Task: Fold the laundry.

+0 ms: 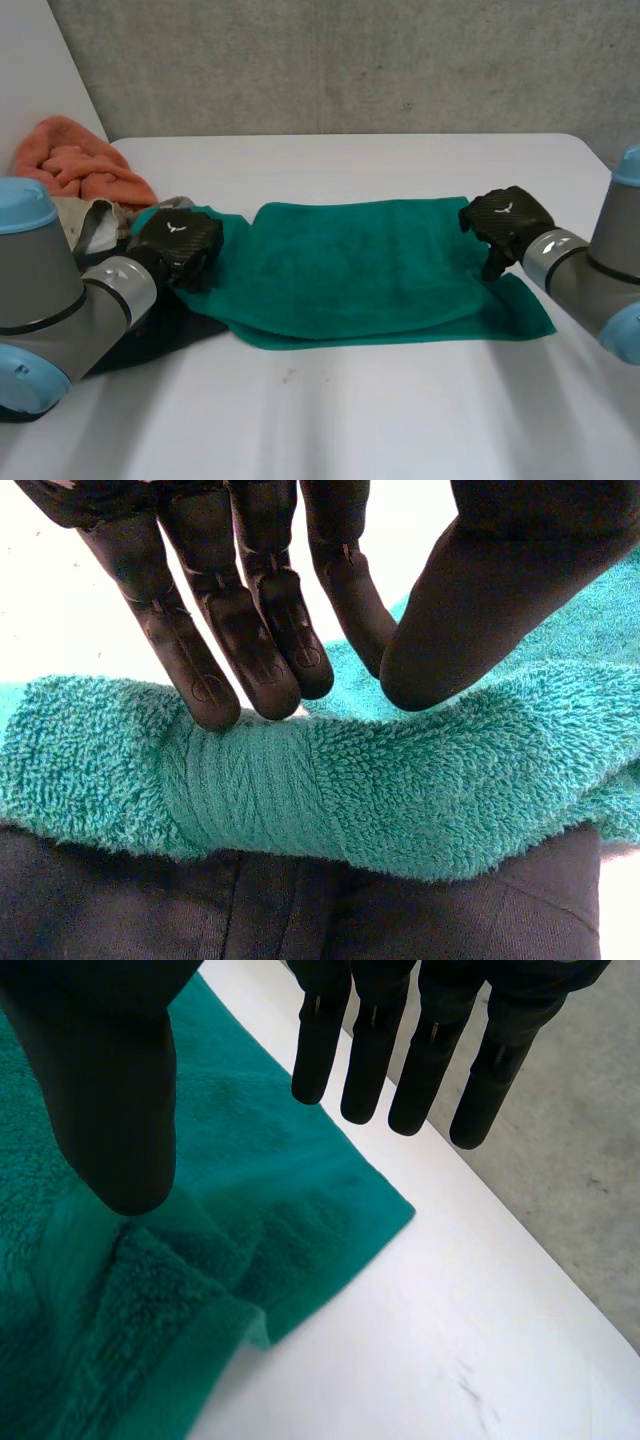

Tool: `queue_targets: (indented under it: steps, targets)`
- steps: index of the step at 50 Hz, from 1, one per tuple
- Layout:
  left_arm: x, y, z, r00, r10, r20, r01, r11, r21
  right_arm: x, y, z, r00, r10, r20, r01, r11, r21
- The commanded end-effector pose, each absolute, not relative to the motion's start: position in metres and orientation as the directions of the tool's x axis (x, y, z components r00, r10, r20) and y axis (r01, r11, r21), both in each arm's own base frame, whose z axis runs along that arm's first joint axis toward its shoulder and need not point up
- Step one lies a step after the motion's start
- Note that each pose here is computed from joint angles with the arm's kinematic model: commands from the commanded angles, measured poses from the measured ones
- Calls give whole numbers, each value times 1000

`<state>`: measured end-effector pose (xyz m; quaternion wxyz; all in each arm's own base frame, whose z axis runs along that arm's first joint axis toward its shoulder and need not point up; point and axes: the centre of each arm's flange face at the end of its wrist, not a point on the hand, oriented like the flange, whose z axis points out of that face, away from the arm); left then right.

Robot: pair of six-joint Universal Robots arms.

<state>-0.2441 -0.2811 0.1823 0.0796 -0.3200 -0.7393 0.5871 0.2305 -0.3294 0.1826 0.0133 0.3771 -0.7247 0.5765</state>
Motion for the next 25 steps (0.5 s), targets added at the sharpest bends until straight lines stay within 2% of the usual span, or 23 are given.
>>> queue_targets:
  steps: [1, 6, 10, 16, 25]
  targets:
    - [-252, -278, 189, -771, 578, -266, 378, 81, -922, 208, -318, 205, -719, -530, 450, -593, 128, -795]
    - [-254, -282, 181, -765, 580, -281, 401, 87, -912, 185, -293, 201, -666, -603, 439, -681, 251, -688]
    - [-253, -285, 174, -762, 574, -300, 428, 98, -899, 176, -284, 191, -631, -635, 446, -716, 255, -650]
    - [-251, -285, 173, -766, 560, -314, 443, 107, -890, 167, -285, 174, -635, -627, 451, -700, 220, -680]
    - [-246, -277, 200, -788, 526, -322, 411, 60, -910, 173, -293, 151, -626, -628, 462, -664, 118, -739]
